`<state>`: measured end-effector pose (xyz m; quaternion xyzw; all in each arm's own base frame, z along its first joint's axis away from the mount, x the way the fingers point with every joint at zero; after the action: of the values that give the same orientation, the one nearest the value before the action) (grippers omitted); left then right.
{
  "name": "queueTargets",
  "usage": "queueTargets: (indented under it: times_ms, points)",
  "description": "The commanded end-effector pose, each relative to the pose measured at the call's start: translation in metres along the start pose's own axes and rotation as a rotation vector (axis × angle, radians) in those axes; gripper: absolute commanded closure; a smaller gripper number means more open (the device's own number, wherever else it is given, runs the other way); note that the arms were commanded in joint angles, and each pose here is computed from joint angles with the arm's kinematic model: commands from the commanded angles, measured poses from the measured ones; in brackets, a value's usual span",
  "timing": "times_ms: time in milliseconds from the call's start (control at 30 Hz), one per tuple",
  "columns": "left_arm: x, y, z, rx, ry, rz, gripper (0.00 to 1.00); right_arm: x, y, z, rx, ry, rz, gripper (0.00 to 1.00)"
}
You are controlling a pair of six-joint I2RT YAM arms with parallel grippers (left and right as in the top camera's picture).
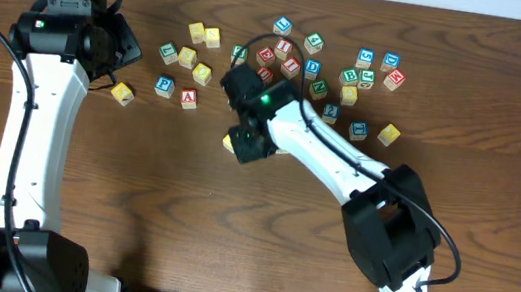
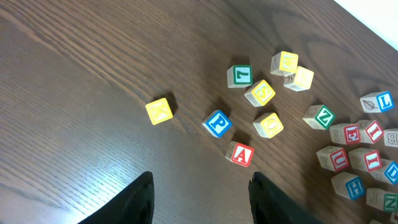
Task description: Spell out CORL
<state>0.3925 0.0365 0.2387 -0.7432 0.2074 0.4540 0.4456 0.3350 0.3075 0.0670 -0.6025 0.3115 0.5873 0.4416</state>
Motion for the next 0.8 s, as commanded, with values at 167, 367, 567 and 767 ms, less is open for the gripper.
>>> queueTargets:
  times_ms: [167, 367, 567, 767]
  points:
    - [0.004, 0.0, 0.003, 0.016, -0.014, 0.009, 0.51, -0.009, -0.034, 0.0, 0.013, -0.016, -0.117, 0.99]
    - [0.004, 0.001, 0.003, 0.016, -0.014, 0.009, 0.51, 0.014, -0.034, 0.001, 0.077, -0.007, -0.104, 0.99]
    - [0.004, 0.001, 0.003, 0.016, -0.014, 0.009, 0.51, 0.029, -0.033, -0.004, 0.103, 0.02, -0.088, 0.99]
    - [0.004, 0.001, 0.003, 0.016, -0.014, 0.009, 0.51, 0.034, -0.032, -0.005, 0.104, 0.023, -0.079, 0.99]
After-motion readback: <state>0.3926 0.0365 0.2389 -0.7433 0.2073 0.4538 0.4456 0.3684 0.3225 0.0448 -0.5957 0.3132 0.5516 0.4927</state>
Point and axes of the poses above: each gripper's point midway between its finger pads, its own x axis out along the fingers, its own z axis along the line the jaws close on, y = z × x, the point moved 2 cm from there along -x, back along the fingers, and after that the axes turned 1 degree about x, right-handed, at the moved point
